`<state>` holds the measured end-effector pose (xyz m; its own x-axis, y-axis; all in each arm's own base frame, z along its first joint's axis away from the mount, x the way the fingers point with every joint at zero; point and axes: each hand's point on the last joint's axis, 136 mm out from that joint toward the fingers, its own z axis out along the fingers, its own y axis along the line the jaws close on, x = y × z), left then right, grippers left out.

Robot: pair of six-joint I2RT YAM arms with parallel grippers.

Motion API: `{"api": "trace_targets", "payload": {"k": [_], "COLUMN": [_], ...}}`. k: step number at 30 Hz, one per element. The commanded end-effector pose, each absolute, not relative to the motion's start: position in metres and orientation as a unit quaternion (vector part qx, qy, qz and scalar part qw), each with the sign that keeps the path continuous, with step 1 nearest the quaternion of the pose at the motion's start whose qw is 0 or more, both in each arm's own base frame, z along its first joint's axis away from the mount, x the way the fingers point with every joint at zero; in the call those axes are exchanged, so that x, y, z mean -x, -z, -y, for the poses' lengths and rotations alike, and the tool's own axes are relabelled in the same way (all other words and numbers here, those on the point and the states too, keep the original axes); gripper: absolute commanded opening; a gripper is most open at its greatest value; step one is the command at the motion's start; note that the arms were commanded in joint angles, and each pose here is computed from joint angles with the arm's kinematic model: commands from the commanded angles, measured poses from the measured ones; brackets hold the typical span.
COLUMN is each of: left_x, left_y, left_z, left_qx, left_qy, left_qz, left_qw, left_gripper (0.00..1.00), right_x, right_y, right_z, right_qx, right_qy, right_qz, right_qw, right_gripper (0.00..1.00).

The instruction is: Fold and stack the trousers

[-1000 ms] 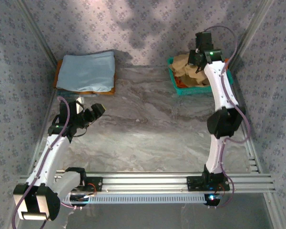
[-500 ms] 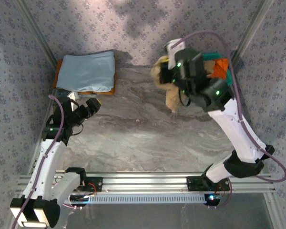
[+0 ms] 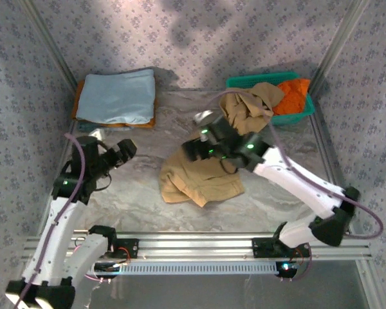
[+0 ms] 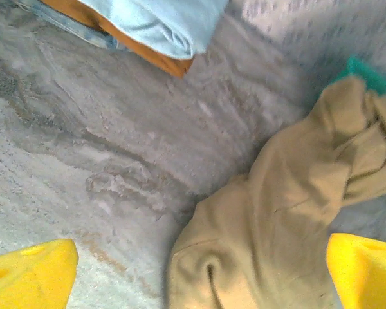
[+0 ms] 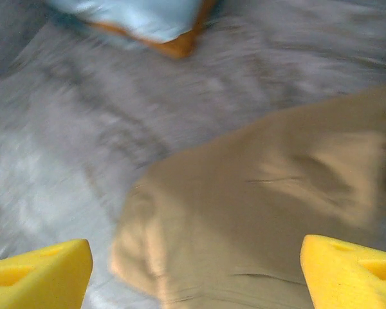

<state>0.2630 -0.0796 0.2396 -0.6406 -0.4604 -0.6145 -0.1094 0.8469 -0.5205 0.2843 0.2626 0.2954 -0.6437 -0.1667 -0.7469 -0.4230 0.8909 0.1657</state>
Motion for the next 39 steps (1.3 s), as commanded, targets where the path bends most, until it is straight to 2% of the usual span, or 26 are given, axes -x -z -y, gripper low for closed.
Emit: {"api": "trace_targets", "payload": {"k": [1,7,10,14,19,22,26,28,30,32,36,37,39], "left_x": [-0.254,-0.244,-0.234,-0.226,-0.213,-0.205,-0.207,-0.210,-0.213,-0.220,-0.231,-0.233,-0.237], "left_y": [-0.215,-0.184,-0.170,-0.142,-0.087,-0.056,-0.041,-0.034,-0.027,-0.025,-0.045,-0.055,-0.080], "left_z": [0.102,0.238,0.310,0.378,0.425,0.440,0.442,0.440,0.435,0.428,0.416,0.414,0.410], "left_qx": [0.082,-0.149,-0.268,-0.363,-0.443,-0.454,-0.452,-0.454,-0.451,-0.434,-0.407,-0.402,-0.388], "left_qy": [0.148,0.100,0.113,0.088,-0.033,-0.032,-0.035,-0.047,-0.053,-0.047,-0.031,-0.029,-0.019], "left_qz": [-0.914,-0.918,-0.890,-0.861,-0.838,-0.839,-0.840,-0.840,-0.843,-0.852,-0.861,-0.860,-0.859], "left_qw": [0.368,0.353,0.352,0.345,0.316,0.297,0.298,0.294,0.288,0.288,0.305,0.314,0.334], "left_gripper": [0.98,0.99,1.00,0.99,1.00,1.00,0.97,0.88,0.70,0.46,0.06,0.00,0.00], "right_x": [-0.309,-0.317,-0.312,-0.303,-0.295,-0.296,-0.296,-0.299,-0.302,-0.304,-0.305,-0.306,-0.308], "right_y": [-0.280,-0.203,-0.179,-0.160,-0.155,-0.155,-0.148,-0.145,-0.144,-0.143,-0.144,-0.144,-0.144], "right_z": [-0.182,-0.065,-0.029,0.001,0.024,0.026,0.021,0.019,0.015,0.010,-0.001,-0.008,-0.020], "right_qx": [0.016,-0.177,-0.222,-0.274,-0.296,-0.291,-0.284,-0.276,-0.271,-0.269,-0.253,-0.244,-0.224], "right_qy": [-0.140,-0.118,-0.100,-0.099,-0.094,-0.094,-0.109,-0.117,-0.128,-0.143,-0.155,-0.160,-0.158], "right_qz": [-0.908,-0.913,-0.917,-0.908,-0.902,-0.903,-0.906,-0.908,-0.908,-0.906,-0.908,-0.909,-0.915], "right_qw": [0.395,0.348,0.317,0.302,0.299,0.301,0.293,0.293,0.294,0.295,0.295,0.297,0.297], "right_gripper": [0.85,0.86,0.87,0.89,0.87,0.88,0.88,0.88,0.87,0.86,0.82,0.81,0.81]}}
